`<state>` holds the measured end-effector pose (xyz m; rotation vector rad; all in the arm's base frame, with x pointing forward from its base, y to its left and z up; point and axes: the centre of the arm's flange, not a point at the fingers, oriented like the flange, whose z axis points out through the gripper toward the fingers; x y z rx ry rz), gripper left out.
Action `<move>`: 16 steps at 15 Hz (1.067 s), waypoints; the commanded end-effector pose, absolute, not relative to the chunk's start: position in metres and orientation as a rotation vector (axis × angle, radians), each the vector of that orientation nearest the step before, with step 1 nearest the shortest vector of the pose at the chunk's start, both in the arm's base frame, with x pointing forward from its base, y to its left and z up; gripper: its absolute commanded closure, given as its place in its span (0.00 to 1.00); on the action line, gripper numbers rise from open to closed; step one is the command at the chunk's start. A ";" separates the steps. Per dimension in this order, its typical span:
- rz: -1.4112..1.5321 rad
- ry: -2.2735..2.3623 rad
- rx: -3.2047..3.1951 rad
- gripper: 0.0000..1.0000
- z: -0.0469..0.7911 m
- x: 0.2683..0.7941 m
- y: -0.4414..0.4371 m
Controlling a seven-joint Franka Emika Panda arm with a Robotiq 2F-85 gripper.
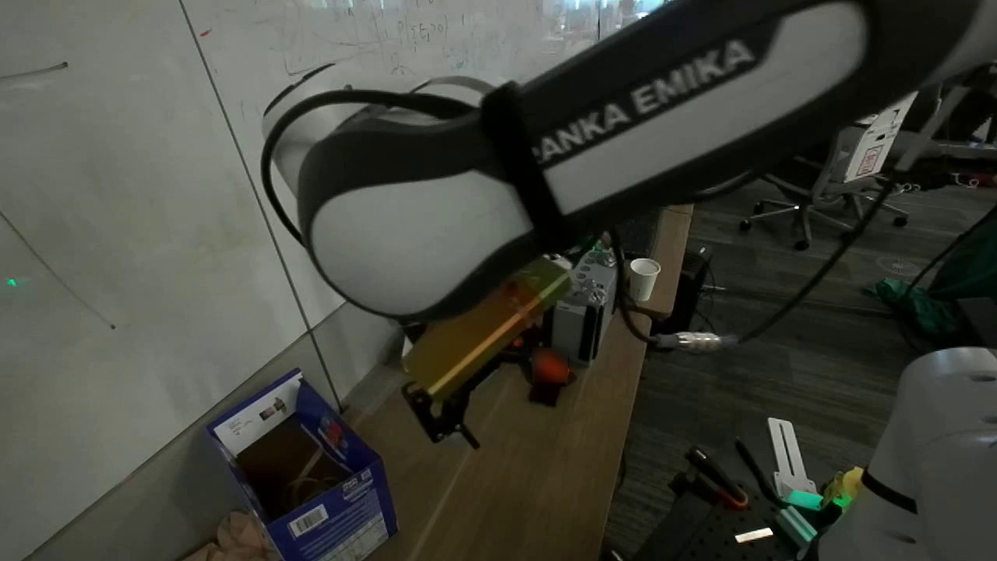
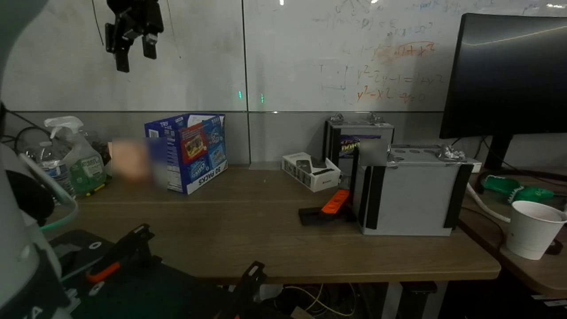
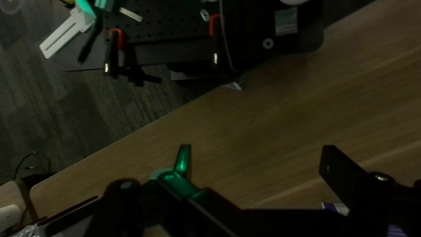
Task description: Pick up the ropes from the table and put them in the blue box.
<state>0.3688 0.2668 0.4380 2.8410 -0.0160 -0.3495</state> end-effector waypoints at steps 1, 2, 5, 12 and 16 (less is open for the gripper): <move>-0.211 0.177 2.817 0.00 0.461 0.300 0.211; -0.155 0.212 2.830 0.00 0.466 0.290 0.199; -0.075 0.264 2.953 0.00 0.477 0.275 0.166; 0.130 0.435 3.021 0.00 0.485 0.248 0.131; 0.146 0.456 3.051 0.00 0.484 0.240 0.124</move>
